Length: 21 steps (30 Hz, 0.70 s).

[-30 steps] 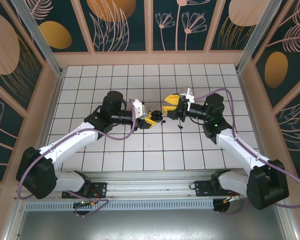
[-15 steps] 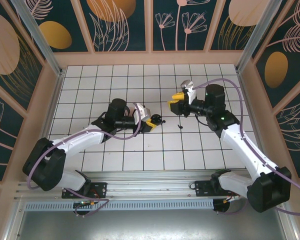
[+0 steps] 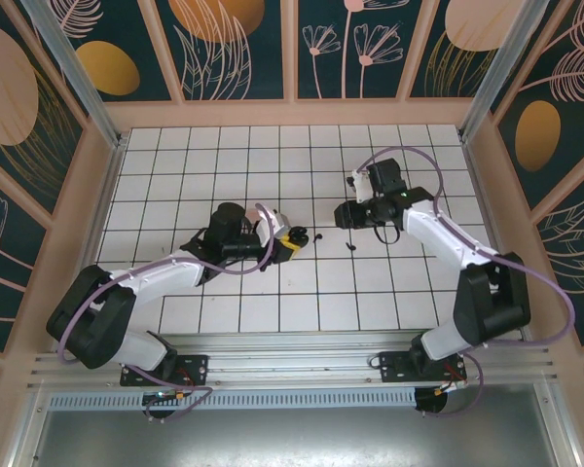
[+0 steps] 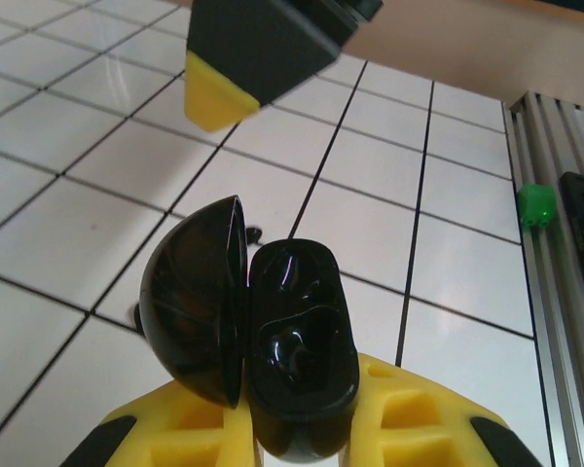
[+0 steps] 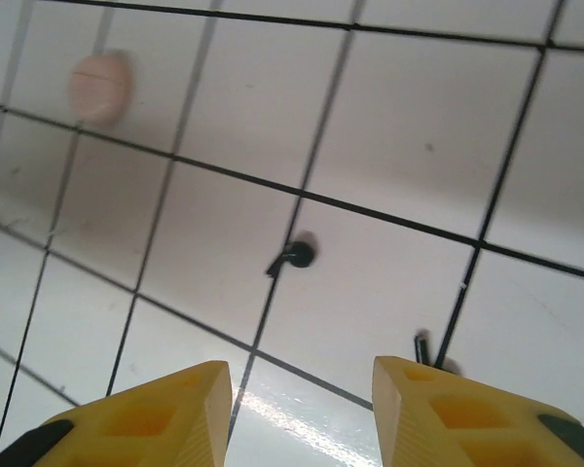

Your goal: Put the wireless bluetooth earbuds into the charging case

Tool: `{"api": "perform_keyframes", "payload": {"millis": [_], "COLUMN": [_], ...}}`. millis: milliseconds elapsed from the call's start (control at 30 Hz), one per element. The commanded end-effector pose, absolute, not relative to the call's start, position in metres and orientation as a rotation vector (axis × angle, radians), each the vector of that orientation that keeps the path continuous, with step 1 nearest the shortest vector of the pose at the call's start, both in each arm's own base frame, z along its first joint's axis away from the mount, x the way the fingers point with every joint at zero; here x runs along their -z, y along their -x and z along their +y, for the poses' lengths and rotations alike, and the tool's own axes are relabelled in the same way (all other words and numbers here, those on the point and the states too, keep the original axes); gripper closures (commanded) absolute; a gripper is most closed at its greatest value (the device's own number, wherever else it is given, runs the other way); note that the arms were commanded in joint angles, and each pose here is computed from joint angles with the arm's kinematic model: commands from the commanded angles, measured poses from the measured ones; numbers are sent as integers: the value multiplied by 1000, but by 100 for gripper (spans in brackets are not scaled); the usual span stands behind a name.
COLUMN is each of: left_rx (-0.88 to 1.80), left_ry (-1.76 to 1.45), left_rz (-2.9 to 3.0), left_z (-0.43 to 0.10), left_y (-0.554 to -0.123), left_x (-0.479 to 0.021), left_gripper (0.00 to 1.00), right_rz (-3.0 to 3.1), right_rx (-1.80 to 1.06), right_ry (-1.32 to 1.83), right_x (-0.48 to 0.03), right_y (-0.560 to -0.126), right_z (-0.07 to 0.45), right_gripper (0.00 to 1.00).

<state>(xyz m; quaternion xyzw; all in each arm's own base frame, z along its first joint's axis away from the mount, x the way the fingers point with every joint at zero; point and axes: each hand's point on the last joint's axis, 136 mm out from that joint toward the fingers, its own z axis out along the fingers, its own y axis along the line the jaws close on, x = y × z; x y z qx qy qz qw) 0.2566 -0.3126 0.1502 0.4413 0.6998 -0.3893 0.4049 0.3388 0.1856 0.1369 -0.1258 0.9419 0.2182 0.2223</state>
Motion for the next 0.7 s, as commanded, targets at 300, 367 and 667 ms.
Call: {"api": "perform_keyframes", "payload": {"millis": [300,367,667], "left_rx": [974,981,965], "left_ry": [-919,-885,-786], "left_rz": [1844,1857,1926], "left_z": [-301,-298,-282], "left_y": [-262,-260,-258], "left_x": [-142,-139,-122], "left_gripper": [90,90,90], "right_rz": [2805,2827,2916], "right_rx": [-573,-549,-441], "right_ry": [16,5,27], "right_x": [-108,-103,-78], "right_y": [-354,-355,-357], "right_z": [201,204,223], "right_gripper": [59,59,60]}}
